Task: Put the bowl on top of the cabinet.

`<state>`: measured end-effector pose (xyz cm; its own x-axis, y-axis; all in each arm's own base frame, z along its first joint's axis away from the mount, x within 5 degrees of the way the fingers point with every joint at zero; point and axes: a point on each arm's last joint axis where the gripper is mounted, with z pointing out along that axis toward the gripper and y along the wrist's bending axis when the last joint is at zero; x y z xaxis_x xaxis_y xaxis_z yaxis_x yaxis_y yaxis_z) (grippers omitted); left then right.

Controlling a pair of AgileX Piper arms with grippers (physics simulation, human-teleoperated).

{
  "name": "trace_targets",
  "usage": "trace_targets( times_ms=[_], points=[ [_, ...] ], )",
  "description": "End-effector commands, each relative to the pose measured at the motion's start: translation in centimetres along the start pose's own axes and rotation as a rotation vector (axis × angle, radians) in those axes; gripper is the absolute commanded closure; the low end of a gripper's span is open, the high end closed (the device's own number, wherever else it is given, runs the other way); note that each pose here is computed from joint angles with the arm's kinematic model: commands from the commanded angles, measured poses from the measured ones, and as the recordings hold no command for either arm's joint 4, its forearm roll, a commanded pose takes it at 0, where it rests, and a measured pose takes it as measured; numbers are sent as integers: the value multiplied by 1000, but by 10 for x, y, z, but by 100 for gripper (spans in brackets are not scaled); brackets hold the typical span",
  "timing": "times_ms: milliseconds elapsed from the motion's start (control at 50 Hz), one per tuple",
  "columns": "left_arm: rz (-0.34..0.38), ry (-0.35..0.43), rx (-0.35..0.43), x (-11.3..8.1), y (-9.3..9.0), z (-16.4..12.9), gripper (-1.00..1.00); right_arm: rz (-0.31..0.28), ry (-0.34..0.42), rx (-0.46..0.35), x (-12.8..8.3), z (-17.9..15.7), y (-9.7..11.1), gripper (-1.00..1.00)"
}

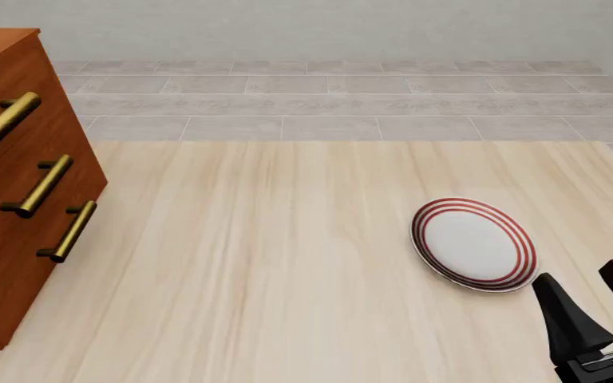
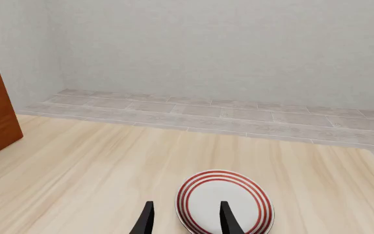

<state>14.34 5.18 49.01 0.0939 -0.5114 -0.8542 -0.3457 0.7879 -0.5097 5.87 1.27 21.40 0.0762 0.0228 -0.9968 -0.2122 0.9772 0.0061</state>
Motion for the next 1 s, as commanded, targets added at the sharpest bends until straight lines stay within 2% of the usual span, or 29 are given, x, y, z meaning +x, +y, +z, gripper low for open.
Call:
trace_targets(
  times_ms=[20, 80, 260, 280, 340, 440, 720, 760, 780, 820, 880, 900, 1000],
  points=[
    [14, -31, -54, -2, 12, 9, 100, -5, -1, -3, 0, 0, 0, -100],
    [40, -32, -62, -1, 14, 11, 100, -5, -1, -3, 0, 0, 0, -100],
    [34, -36, -118, 6, 29, 25, 100, -5, -1, -3, 0, 0, 0, -100],
    [30, -38, -124, -1, 26, 26, 100, -5, -1, -3, 0, 0, 0, -100],
    [21, -34, -137, 9, 35, 30, 100, -5, -1, -3, 0, 0, 0, -100],
    [9, -36, -155, 10, 40, 35, 100, -5, -1, -3, 0, 0, 0, -100],
    [-78, -27, -244, 24, 69, 56, 100, -5, -1, -3, 0, 0, 0, -100],
    [-84, -27, -255, 25, 73, 58, 100, -5, -1, -3, 0, 0, 0, -100],
    [-91, -24, -261, 19, 70, 58, 100, -5, -1, -3, 0, 0, 0, -100],
    [-102, -24, -269, 28, 77, 61, 100, -5, -1, -3, 0, 0, 0, -100],
    [-125, -22, -284, 23, 77, 62, 100, -5, -1, -3, 0, 0, 0, -100],
    [-127, -22, -288, 32, 84, 65, 100, -5, -1, -3, 0, 0, 0, -100],
    [-155, -22, -304, 35, 90, 68, 100, -5, -1, -3, 0, 0, 0, -100]
  ],
)
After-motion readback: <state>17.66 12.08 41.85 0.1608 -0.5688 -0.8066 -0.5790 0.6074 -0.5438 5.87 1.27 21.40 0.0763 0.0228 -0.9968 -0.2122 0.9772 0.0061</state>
